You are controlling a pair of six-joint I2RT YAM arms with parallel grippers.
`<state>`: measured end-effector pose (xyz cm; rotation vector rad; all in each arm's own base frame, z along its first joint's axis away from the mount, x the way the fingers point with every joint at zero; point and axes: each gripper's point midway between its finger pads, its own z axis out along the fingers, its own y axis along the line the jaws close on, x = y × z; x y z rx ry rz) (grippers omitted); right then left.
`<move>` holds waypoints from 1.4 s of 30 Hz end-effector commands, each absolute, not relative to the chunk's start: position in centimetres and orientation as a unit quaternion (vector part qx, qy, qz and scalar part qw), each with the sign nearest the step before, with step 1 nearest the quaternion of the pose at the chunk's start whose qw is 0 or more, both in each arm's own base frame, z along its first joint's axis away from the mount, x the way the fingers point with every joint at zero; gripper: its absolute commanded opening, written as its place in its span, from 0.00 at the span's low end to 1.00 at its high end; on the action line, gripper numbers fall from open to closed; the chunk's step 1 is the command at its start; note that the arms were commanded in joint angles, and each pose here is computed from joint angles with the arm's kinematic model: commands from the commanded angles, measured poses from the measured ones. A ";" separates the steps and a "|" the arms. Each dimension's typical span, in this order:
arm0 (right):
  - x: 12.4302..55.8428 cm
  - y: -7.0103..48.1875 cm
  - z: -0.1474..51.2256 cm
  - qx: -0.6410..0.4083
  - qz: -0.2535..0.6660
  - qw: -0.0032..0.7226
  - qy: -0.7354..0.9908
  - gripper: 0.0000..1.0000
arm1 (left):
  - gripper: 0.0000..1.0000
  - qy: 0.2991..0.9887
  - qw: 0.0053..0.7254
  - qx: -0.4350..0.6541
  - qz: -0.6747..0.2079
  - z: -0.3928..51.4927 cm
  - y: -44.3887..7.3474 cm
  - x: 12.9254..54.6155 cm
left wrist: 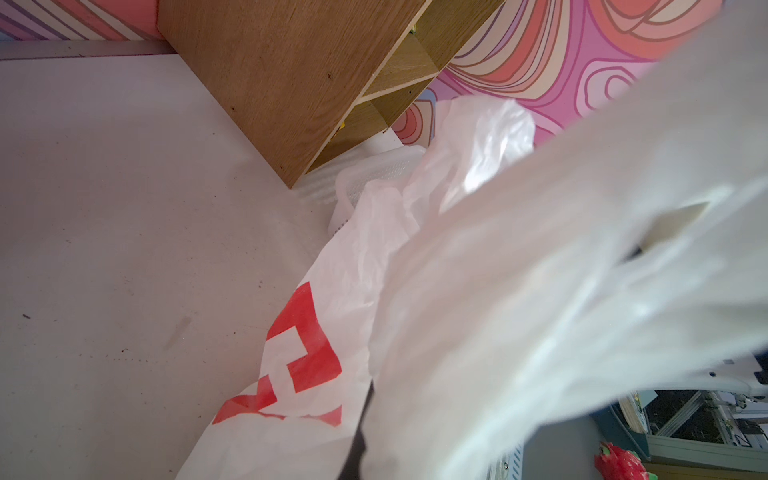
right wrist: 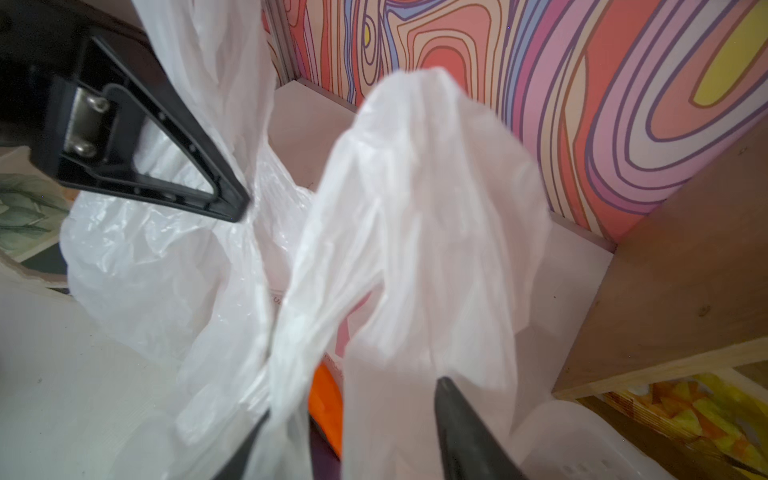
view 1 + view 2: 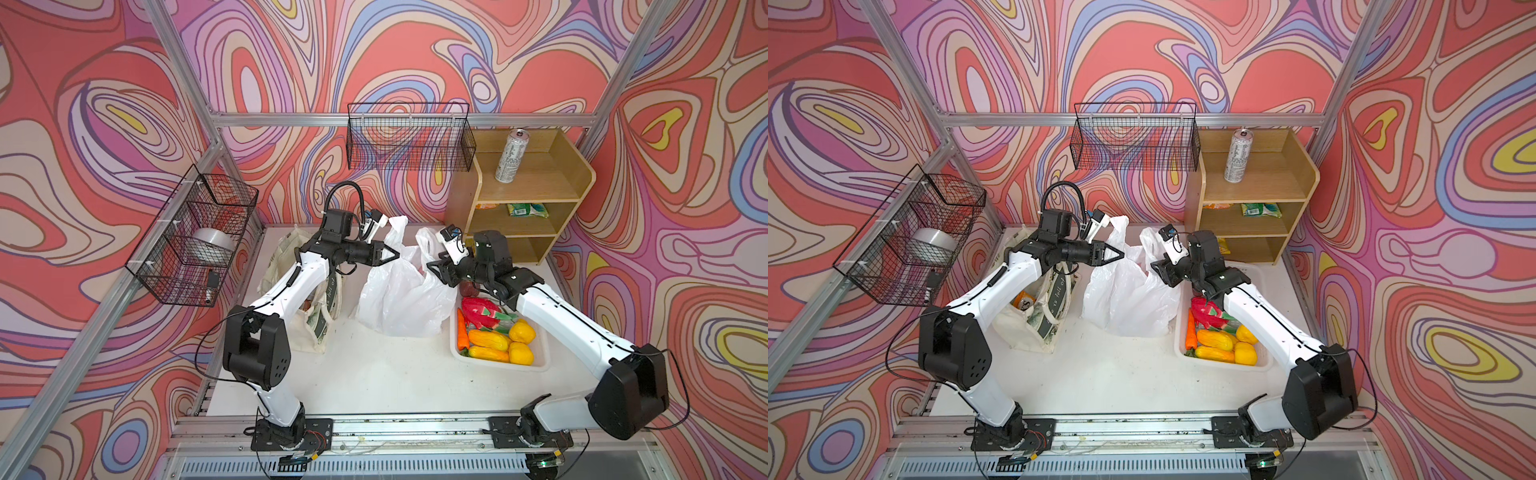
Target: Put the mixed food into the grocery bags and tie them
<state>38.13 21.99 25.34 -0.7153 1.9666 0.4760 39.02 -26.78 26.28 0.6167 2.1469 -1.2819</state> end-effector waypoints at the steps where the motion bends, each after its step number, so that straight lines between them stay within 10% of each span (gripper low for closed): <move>1: 38.9 20.1 28.2 -0.256 0.186 0.526 0.789 0.76 | 0.00 0.788 0.282 0.249 -0.487 26.4 -27.2 38.8; 42: 38.4 20.9 27.5 -0.207 0.400 0.462 0.764 0.92 | 0.00 0.778 0.274 0.265 -0.500 26.6 -27.6 38.5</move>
